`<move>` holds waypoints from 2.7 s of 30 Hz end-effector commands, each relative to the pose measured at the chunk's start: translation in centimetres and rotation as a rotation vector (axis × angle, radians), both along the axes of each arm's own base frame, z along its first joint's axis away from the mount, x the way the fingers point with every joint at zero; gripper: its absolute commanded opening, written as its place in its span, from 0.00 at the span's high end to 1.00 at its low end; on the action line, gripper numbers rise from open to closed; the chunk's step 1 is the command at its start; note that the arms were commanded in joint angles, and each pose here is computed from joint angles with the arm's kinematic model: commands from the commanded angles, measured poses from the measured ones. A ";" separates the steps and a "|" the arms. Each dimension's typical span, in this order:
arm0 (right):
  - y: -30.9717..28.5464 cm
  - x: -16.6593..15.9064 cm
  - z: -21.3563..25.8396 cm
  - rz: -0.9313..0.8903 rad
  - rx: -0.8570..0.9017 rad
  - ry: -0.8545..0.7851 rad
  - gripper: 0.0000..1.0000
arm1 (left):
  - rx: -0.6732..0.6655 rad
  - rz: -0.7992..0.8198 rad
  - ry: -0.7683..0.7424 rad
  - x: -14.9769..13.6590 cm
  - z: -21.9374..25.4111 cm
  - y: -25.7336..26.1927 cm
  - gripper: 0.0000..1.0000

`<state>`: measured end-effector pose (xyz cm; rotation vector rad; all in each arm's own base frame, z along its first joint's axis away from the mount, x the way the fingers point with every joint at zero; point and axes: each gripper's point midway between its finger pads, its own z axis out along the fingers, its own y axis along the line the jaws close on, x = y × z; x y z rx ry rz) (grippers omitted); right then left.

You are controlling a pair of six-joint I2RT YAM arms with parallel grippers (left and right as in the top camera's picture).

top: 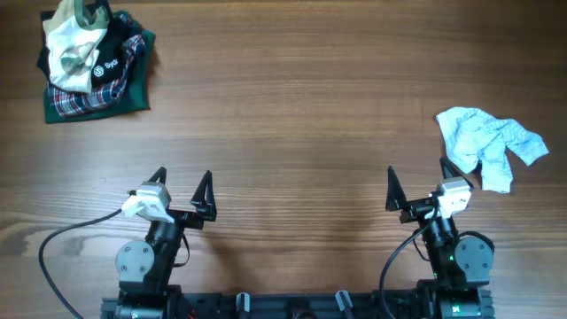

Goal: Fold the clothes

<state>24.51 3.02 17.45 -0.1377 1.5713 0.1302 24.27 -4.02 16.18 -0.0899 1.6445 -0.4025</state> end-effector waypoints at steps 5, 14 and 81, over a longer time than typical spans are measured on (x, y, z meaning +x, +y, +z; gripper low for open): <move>-0.2 0.0 0.2 -0.009 0.006 -0.009 0.00 | 0.020 -0.009 0.009 0.0 -0.5 -0.1 0.00; -0.2 0.0 0.2 -0.009 0.006 -0.009 0.00 | 0.020 -0.009 0.009 0.0 -0.5 -0.1 0.00; -7.7 9.4 -4.1 -0.618 0.447 0.995 0.09 | 0.268 -0.776 0.853 3.5 -1.4 -22.6 0.00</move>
